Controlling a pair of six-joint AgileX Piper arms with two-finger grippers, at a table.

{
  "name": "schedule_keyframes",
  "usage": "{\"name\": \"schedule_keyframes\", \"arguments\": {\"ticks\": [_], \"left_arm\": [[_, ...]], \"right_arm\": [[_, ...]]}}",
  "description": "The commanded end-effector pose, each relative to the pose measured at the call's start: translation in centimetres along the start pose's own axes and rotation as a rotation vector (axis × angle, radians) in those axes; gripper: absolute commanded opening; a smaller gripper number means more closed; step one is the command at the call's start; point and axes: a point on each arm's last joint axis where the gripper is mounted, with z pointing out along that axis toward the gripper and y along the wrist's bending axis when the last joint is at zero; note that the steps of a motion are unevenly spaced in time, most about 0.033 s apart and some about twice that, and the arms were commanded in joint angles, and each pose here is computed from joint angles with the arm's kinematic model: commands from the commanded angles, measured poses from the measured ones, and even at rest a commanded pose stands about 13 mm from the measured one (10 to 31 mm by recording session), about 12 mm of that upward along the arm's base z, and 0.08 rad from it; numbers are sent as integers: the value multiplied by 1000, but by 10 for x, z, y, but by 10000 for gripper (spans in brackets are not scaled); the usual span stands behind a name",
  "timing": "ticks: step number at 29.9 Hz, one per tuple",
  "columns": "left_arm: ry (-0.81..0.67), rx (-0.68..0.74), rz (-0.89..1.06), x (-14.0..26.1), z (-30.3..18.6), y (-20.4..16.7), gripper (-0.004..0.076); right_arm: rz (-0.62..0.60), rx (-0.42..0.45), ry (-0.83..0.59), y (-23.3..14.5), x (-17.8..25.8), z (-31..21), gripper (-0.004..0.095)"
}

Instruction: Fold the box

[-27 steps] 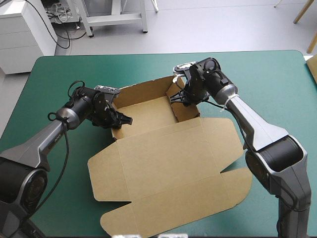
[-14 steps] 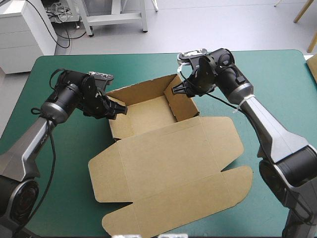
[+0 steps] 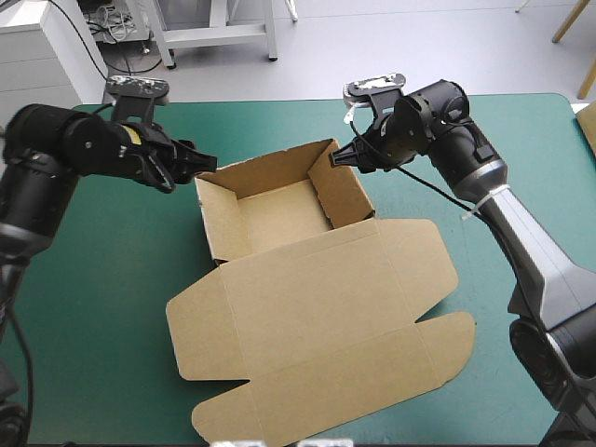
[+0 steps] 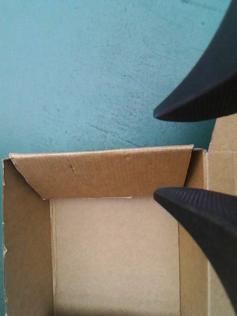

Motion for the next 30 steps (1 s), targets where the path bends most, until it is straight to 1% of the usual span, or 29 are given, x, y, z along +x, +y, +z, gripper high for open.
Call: {"name": "schedule_keyframes", "arguments": {"ticks": [1, 6, 10, 13, 16, 19, 22, 25, 28, 29, 30], "left_arm": [[-138, 29, 26, 10, -64, -4, 364], [-271, 18, 56, 31, -118, -3, 364], [-328, 17, 80, 50, -144, -2, 363], [-321, 10, 119, 69, -149, -1, 347], [-284, 2, 148, 96, -145, 3, 321], [-224, -26, 152, 128, -133, 9, 298], [-197, -48, 155, 164, -125, 15, 265], [-213, -47, 155, 202, -118, 19, 180], [-260, -45, 154, 242, -108, 24, 60], [-281, -45, 155, 254, -104, 25, 4], [-304, -44, 154, 266, -101, 27, -6]], "right_arm": [[-20, -23, -120, 0, -8, -34, 402], [-45, -35, -119, 1, -7, -34, 402], [-46, -31, -115, 1, -8, -32, 402], [-77, -23, -97, 1, -8, -23, 402], [-97, -18, -66, 2, -8, -8, 402], [-122, -7, -29, 2, -8, 11, 403], [-143, 5, 18, 3, -7, 34, 404], [-159, 16, 59, 3, -5, 56, 403], [-171, 36, 95, 3, -2, 77, 402], [-177, 45, 105, 2, -2, 85, 403], [-179, 47, 103, 2, -2, 88, 402]]}}
